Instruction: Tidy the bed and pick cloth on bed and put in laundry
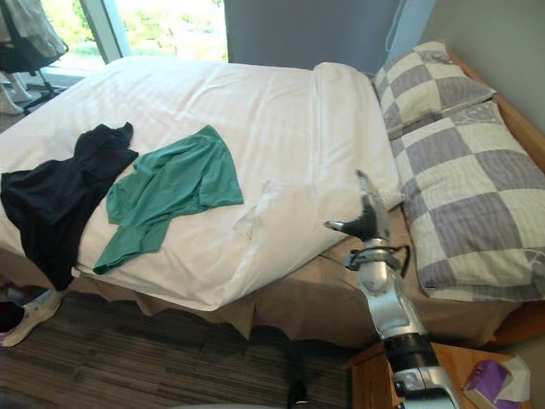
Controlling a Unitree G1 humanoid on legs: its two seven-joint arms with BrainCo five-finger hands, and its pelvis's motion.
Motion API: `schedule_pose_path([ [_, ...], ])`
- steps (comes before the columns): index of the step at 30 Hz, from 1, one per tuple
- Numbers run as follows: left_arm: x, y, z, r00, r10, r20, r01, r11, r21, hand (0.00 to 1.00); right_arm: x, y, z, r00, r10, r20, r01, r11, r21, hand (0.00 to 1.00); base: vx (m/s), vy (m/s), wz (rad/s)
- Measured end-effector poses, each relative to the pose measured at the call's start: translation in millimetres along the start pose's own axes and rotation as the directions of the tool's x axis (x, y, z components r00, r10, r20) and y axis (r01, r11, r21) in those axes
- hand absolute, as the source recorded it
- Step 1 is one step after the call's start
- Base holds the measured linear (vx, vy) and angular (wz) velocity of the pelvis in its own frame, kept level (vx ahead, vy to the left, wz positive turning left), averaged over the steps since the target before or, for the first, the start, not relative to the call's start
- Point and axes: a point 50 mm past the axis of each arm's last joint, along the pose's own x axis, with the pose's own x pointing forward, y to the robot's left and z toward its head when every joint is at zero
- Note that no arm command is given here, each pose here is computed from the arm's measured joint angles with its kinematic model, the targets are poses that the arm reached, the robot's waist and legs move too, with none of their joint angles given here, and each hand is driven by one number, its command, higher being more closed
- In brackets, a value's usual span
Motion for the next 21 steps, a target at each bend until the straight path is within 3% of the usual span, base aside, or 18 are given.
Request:
schedule_pose_path([
  [6,2.1,-0.2,25.3,0.997,-0.004,0.077,0.003,1.000,0.020,0.00,32.6,17.5,23.6,0.991,0.131,0.039,-0.128,0.989,-0.078,0.00,-0.05,-0.013,0.33],
  [12,2.0,3.6,98.5,0.964,0.002,0.266,-0.001,1.000,-0.005,0.00,91.1,-18.5,77.9,0.988,-0.033,0.151,0.053,0.990,-0.130,0.00,-0.09,-0.065,0.29],
  [21,-6.2,5.0,139.1,0.920,0.009,0.391,0.016,0.998,-0.061,0.00,124.7,-66.7,107.8,0.973,-0.172,0.155,0.196,0.968,-0.159,0.00,-0.02,0.016,0.11],
])
